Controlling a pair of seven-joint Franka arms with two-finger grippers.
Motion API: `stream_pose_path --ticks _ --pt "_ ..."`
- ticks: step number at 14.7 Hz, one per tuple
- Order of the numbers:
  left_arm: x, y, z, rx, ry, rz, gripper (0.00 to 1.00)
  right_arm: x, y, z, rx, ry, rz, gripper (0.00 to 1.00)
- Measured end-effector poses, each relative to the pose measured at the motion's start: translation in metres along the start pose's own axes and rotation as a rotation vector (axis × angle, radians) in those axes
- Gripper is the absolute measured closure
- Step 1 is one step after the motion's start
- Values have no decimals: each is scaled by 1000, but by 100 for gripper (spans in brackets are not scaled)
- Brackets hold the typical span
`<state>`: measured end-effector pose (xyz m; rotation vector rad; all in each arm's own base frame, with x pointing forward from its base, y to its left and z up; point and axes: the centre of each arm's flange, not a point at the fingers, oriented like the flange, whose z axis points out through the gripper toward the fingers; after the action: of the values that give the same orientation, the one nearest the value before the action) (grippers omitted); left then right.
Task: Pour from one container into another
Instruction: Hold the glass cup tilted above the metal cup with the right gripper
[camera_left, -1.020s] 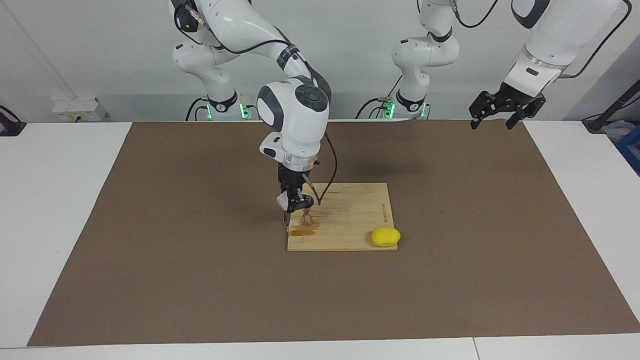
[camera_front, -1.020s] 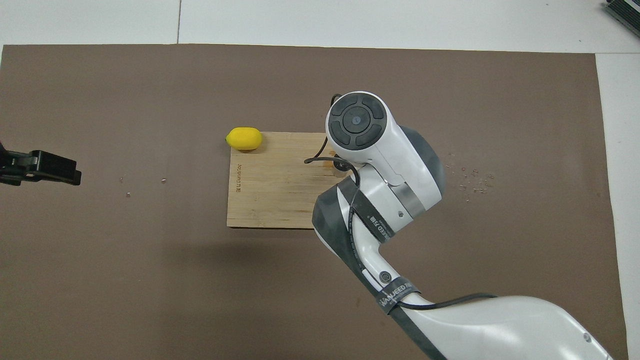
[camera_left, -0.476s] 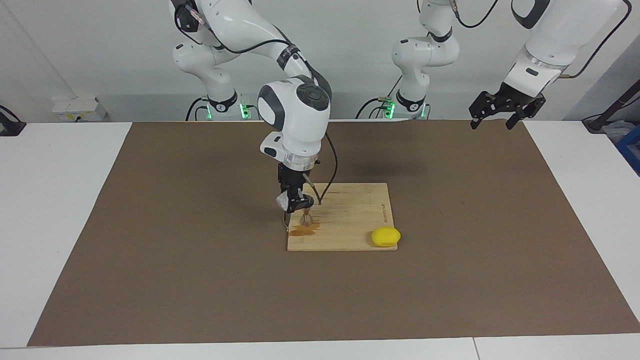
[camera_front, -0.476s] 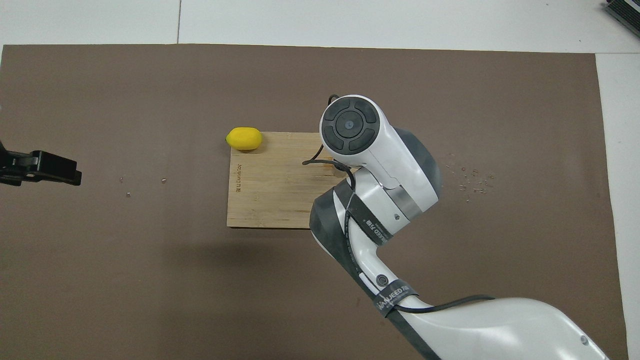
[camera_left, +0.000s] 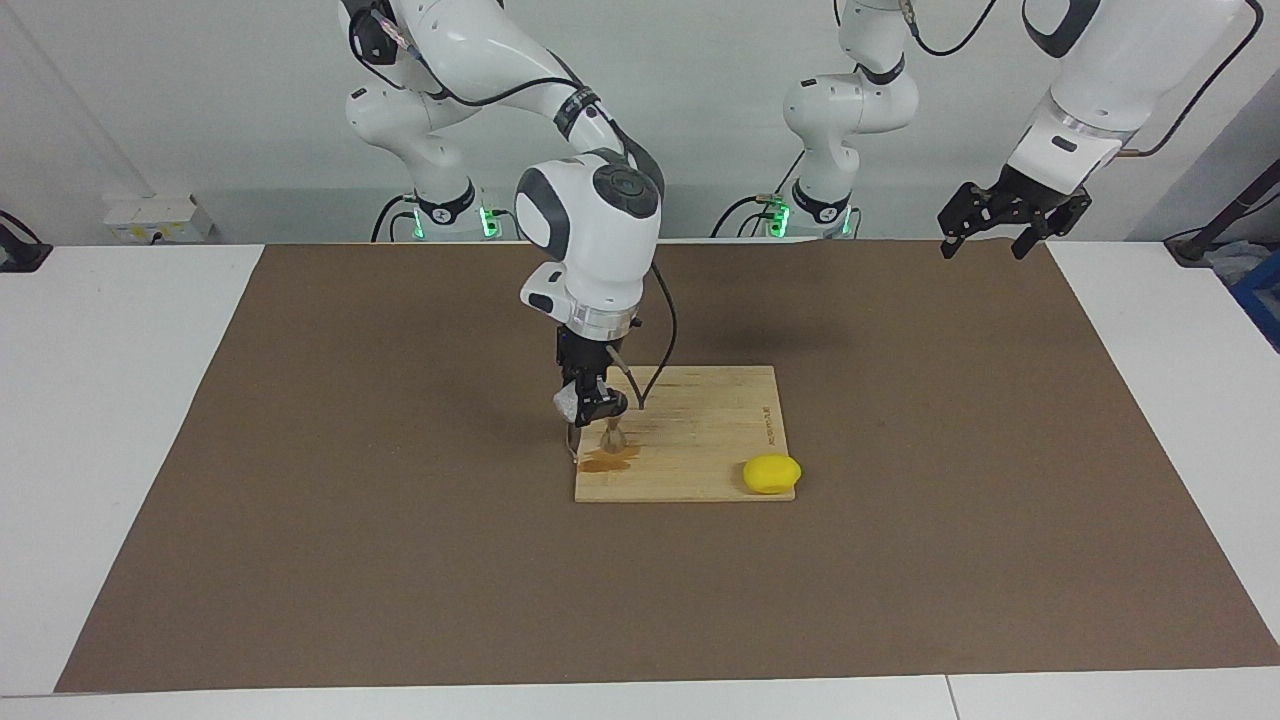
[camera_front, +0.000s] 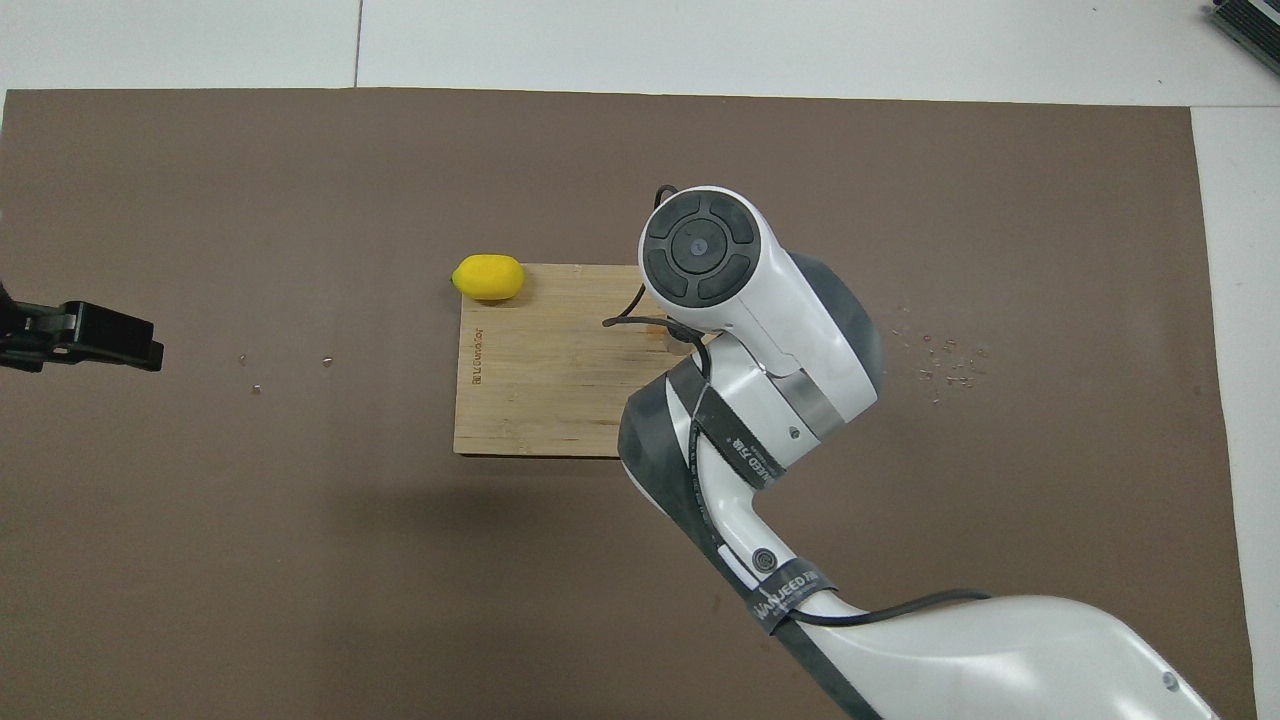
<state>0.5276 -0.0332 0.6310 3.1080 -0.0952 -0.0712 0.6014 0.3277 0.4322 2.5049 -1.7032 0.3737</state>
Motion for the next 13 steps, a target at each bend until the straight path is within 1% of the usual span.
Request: stream_pose_path --ticks 7,10,13 --pt "0 0 0 0 0 0 0 0 -1 0 2 4 -1 49" --pt "0 0 0 0 0 0 0 2 -2 -2 11 24 -8 49" --pt "0 0 0 0 0 0 0 2 -2 -3 13 24 -9 49"
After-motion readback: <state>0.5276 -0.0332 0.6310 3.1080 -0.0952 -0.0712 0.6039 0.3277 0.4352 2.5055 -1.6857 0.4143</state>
